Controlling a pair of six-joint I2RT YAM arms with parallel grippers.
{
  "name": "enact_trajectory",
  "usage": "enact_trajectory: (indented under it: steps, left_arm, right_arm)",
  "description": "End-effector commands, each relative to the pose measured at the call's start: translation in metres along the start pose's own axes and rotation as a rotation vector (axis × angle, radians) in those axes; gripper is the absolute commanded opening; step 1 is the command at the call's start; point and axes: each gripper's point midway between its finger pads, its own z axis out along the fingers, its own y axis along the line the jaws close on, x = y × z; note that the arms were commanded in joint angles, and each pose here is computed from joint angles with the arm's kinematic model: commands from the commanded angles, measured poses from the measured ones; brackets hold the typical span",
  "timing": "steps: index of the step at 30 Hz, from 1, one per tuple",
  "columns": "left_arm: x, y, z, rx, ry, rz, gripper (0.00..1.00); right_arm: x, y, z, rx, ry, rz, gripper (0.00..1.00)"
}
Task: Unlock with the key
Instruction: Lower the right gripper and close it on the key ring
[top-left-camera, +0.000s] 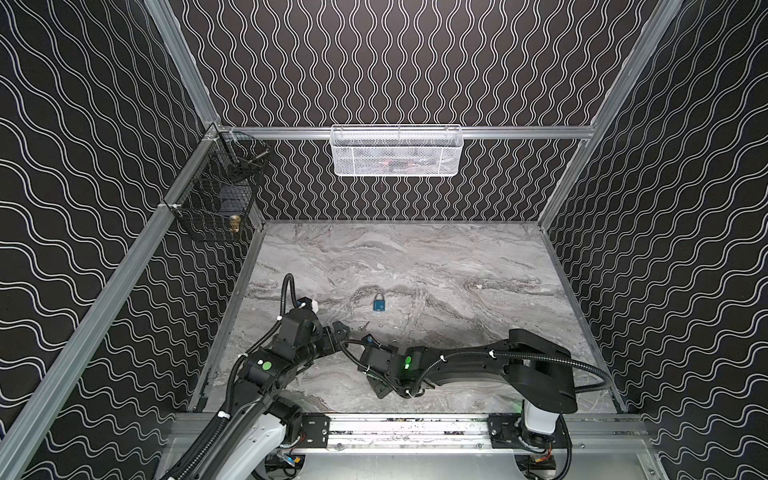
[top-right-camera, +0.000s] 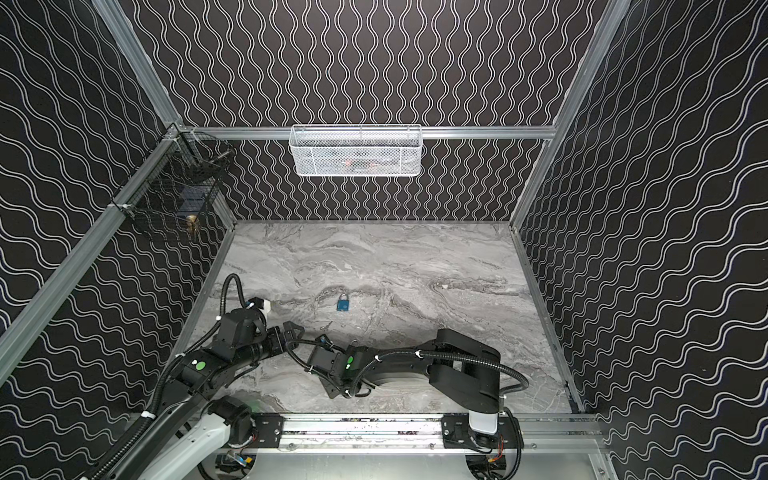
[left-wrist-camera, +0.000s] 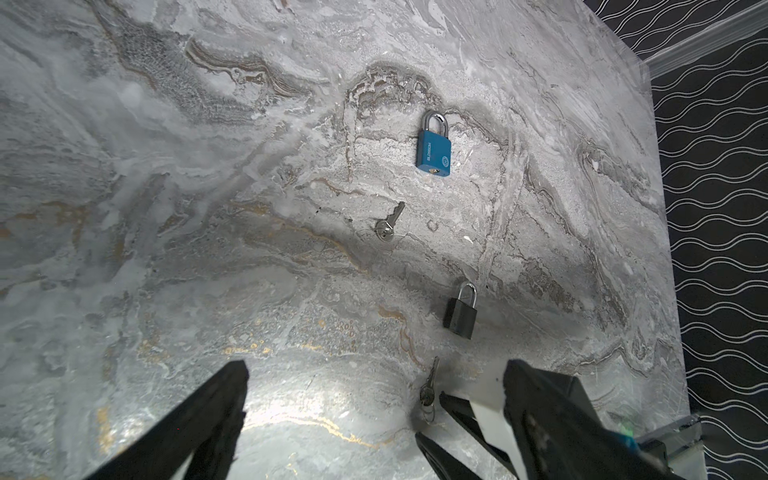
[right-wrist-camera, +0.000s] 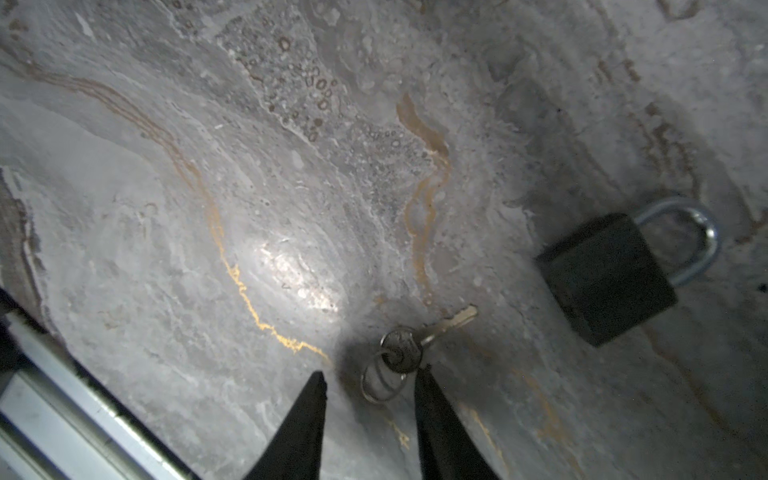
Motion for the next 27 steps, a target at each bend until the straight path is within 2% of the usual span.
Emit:
enact_trajectory:
  steps: [1,9,27]
  left_arm:
    - [0.000,0.002,-0.001,-0.006,-0.007,-0.015,0.99]
    - [0.000,0.000,-0.002,0.008,-0.011,-0.024,0.99]
    - [0.000,-0.002,-0.001,0.029,-0.017,-0.036,0.99]
  right_arm:
    - [0.001,-0.005,0.001,0.040,0.004,-0.013,0.37]
    - [0.006,-0.010,0.007,0.081,0.017,-0.021,0.32]
    - [0.007,-0.019,0.001,0.109,-0.003,0.016,0.09]
